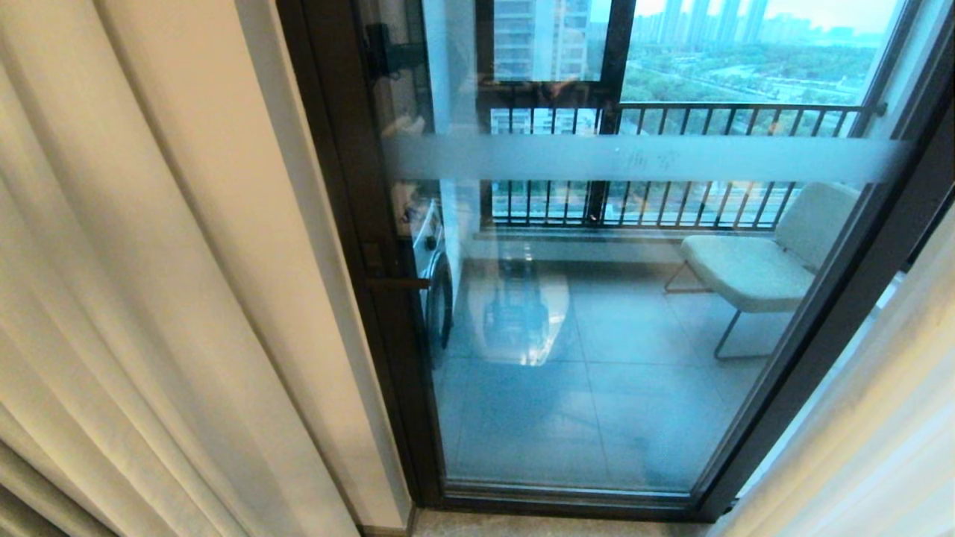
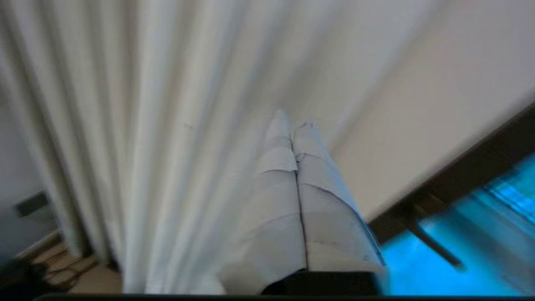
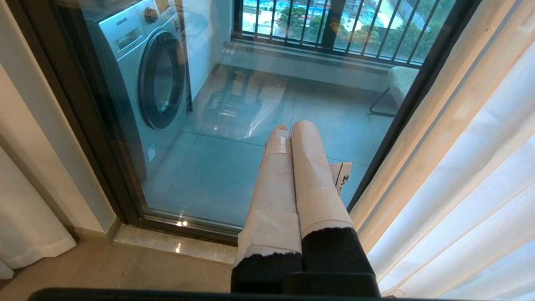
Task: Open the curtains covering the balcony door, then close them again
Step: Pull the inner curtains open on both sides
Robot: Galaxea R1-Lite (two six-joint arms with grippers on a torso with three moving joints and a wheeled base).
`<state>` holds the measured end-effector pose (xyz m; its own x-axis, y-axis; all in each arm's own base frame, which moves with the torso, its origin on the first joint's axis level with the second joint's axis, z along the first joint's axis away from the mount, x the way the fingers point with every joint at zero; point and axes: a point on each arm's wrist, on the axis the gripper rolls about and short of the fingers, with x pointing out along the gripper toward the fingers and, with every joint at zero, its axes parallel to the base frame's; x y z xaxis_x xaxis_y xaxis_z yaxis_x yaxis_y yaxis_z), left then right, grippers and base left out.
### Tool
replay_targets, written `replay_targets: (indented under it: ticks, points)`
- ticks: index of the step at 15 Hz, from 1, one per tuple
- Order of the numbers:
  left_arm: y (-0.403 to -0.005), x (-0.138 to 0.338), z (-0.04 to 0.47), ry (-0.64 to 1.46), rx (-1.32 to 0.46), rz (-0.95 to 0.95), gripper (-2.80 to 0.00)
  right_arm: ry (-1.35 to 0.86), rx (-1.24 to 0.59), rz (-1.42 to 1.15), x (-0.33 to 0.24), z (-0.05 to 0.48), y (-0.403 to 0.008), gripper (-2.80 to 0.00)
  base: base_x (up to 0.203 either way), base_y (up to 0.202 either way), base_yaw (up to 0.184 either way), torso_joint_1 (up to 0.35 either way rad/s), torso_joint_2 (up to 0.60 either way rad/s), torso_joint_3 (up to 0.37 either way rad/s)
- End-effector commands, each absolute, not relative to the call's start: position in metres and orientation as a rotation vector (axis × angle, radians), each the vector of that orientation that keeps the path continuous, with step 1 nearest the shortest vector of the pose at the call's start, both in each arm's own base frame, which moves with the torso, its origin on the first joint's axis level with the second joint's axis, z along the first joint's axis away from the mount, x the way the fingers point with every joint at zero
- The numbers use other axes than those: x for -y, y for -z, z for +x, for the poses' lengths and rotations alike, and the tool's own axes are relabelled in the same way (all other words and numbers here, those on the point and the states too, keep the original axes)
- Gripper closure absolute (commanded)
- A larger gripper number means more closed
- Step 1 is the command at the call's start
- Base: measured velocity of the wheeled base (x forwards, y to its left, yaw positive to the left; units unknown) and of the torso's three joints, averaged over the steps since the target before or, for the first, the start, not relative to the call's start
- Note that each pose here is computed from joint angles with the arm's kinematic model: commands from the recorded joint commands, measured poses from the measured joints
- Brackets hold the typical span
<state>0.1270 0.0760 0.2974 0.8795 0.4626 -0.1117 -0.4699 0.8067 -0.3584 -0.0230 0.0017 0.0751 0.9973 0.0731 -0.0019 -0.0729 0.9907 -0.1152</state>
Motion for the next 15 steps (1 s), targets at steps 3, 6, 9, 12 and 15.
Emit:
replay_targets:
  ticks: [3,6,9,12,15]
  points:
    - [-0.279,-0.038,0.100,-0.322,-0.037,-0.309,0.00,-0.074,0.001,-0.116,-0.002,-0.023,-0.075,0.00,0.000,0.000,0.000,0.000,0.00,0.000]
    - [-0.258,-0.023,0.080,-0.233,-0.068,-0.206,0.00,-0.074,0.001,-0.116,-0.002,-0.023,-0.075,0.00,0.000,0.000,0.000,0.000,0.00,0.000]
    - [-0.225,-0.012,0.057,-0.130,-0.099,-0.120,0.00,-0.074,0.001,-0.116,-0.002,-0.023,-0.075,0.00,0.000,0.000,0.000,0.000,0.00,0.000]
    - [-0.191,-0.002,0.032,-0.023,-0.104,-0.060,0.00,-0.074,0.001,-0.116,-0.002,-0.023,-0.075,0.00,0.000,0.000,0.000,0.000,0.00,0.000]
    - [-0.156,0.002,0.010,0.044,-0.087,-0.044,0.00,-0.074,0.001,-0.116,-0.002,-0.023,-0.075,0.00,0.000,0.000,0.000,0.000,0.00,0.000]
